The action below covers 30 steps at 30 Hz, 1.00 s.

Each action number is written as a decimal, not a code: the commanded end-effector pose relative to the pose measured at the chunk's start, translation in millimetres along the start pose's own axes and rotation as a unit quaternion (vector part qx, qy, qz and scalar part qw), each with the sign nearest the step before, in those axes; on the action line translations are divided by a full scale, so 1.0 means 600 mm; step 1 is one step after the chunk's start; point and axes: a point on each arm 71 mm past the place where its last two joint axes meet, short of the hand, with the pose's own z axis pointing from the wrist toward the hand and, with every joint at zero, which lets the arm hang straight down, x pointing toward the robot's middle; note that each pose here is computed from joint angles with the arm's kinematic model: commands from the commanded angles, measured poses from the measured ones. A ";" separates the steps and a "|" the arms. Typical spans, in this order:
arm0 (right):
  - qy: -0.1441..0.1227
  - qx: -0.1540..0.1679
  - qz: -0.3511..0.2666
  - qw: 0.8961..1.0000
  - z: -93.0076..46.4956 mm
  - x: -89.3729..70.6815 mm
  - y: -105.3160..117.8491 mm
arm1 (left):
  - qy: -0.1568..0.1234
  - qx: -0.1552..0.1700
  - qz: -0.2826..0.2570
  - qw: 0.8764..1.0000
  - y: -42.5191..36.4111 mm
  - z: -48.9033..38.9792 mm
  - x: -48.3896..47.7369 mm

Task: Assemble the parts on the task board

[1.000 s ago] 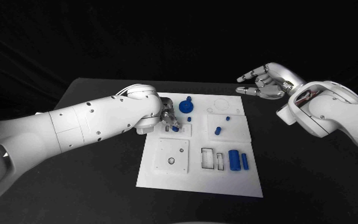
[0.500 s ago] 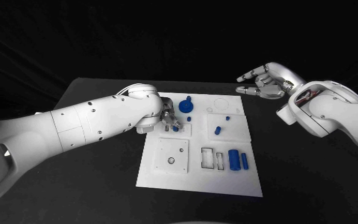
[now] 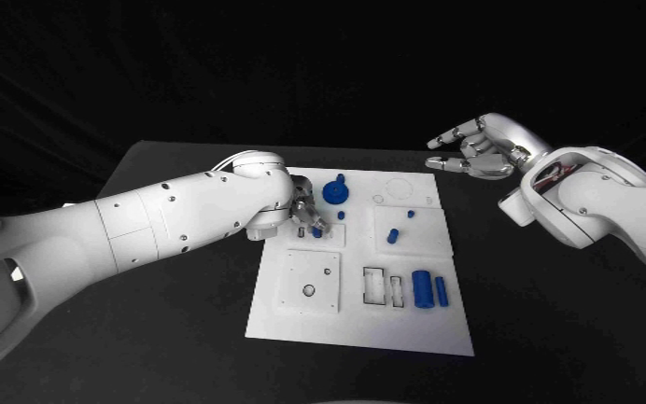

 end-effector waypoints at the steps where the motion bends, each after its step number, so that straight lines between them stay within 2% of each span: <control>1: 0.007 -0.001 0.002 1.000 0.000 0.002 0.001 | 0.017 -0.003 0.010 1.000 0.000 0.004 0.010; 11: 0.007 -0.001 0.002 1.000 0.000 0.002 0.001 | 0.019 -0.001 0.010 1.000 -0.005 0.006 0.012; 30: 0.009 0.001 0.001 1.000 0.000 0.001 -0.001 | 0.021 -0.005 0.010 1.000 0.001 0.008 0.011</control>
